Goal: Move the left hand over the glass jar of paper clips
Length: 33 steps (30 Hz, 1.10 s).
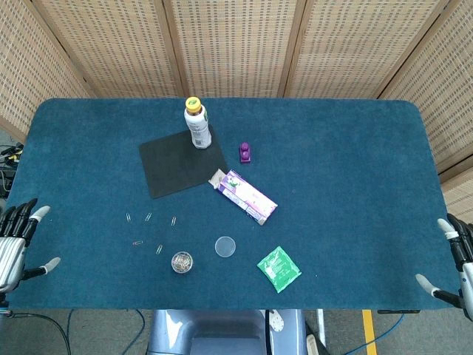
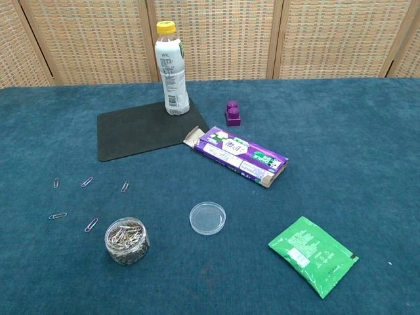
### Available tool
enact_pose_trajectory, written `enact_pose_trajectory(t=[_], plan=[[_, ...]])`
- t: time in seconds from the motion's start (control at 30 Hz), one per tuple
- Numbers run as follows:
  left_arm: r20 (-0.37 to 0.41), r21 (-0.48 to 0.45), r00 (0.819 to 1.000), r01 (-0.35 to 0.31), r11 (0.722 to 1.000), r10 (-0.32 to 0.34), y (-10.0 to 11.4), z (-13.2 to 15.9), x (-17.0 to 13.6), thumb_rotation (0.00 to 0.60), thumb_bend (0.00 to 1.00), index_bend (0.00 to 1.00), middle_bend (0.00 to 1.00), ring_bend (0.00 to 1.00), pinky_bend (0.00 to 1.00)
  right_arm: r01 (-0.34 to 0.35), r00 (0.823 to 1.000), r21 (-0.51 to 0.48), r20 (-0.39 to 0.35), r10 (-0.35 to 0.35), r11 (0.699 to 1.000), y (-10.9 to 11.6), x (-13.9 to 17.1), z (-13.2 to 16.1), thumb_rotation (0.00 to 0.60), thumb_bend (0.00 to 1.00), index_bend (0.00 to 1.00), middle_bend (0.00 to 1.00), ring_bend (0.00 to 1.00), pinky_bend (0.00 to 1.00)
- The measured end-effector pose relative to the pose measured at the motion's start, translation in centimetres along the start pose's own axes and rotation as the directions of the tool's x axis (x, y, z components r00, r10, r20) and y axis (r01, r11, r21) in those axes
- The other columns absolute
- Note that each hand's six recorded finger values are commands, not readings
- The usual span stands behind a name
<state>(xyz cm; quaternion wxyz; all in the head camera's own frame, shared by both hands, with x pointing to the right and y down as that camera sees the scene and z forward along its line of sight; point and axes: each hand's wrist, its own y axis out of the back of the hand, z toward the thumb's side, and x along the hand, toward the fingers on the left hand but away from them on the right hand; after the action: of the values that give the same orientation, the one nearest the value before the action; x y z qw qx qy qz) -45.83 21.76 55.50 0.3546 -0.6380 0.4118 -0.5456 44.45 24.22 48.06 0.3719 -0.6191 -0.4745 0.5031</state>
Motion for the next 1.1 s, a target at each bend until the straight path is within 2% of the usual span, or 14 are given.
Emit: enact_pose_trajectory(t=[0.1, 0.23, 0.4, 0.5, 0.67, 0.83, 1.1], plan=[[0.002, -0.025, 0.997, 0.071, 0.997, -0.071, -1.8, 0.5, 1.2, 0.600, 0.13, 0.32, 0.00, 0.00, 0.00, -0.007, 1.000, 0.000, -0.006, 0.007, 1.000, -0.1, 0.1, 0.1, 0.600, 0.00, 0.01, 0.00, 0.00, 0.00], [-0.001, -0.054, 0.980, 0.198, 0.979, -0.198, -5.3, 1.9, 3.9, 0.600, 0.16, 0.41, 0.00, 0.00, 0.00, -0.015, 1.000, 0.000, -0.006, 0.015, 1.000, -0.3, 0.0, 0.1, 0.600, 0.00, 0.01, 0.00, 0.00, 0.00], [-0.020, -0.055, 0.956, 0.291, 0.955, -0.293, -8.7, 3.7, 6.2, 0.600, 0.25, 0.44, 0.00, 0.00, 0.00, -0.021, 1.000, -0.006, -0.003, 0.021, 1.000, -0.4, -0.2, -0.1, 0.600, 0.00, 0.01, 0.00, 0.00, 0.00], [-0.033, -0.050, 0.941, 0.335, 0.941, -0.337, -10.6, 4.7, 6.8, 0.600, 0.27, 0.45, 0.00, 0.00, 0.00, -0.026, 1.000, -0.009, -0.001, 0.026, 1.000, -0.4, -0.3, -0.2, 0.600, 0.00, 0.01, 0.00, 0.00, 0.00], [-0.043, -0.038, 0.930, 0.364, 0.931, -0.366, -12.3, 5.7, 7.3, 0.600, 0.28, 0.46, 0.00, 0.00, 0.00, -0.032, 0.999, -0.011, 0.002, 0.032, 0.999, -0.5, -0.4, -0.3, 0.600, 0.00, 0.01, 0.00, 0.00, 0.00], [-0.059, -0.036, 0.922, 0.380, 0.924, -0.382, -13.7, 6.0, 7.9, 0.600, 0.34, 0.48, 0.00, 0.00, 0.00, -0.034, 0.999, -0.014, 0.004, 0.035, 0.999, -0.5, -0.5, -0.3, 0.600, 0.00, 0.01, 0.00, 0.00, 0.00], [-0.044, -0.028, 0.922, 0.383, 0.923, -0.384, -14.6, 7.3, 8.3, 0.600, 0.37, 0.50, 0.00, 0.00, 0.00, -0.039, 0.999, -0.024, 0.004, 0.039, 0.999, -0.5, -0.5, -0.4, 0.600, 0.00, 0.01, 0.00, 0.00, 0.00]])
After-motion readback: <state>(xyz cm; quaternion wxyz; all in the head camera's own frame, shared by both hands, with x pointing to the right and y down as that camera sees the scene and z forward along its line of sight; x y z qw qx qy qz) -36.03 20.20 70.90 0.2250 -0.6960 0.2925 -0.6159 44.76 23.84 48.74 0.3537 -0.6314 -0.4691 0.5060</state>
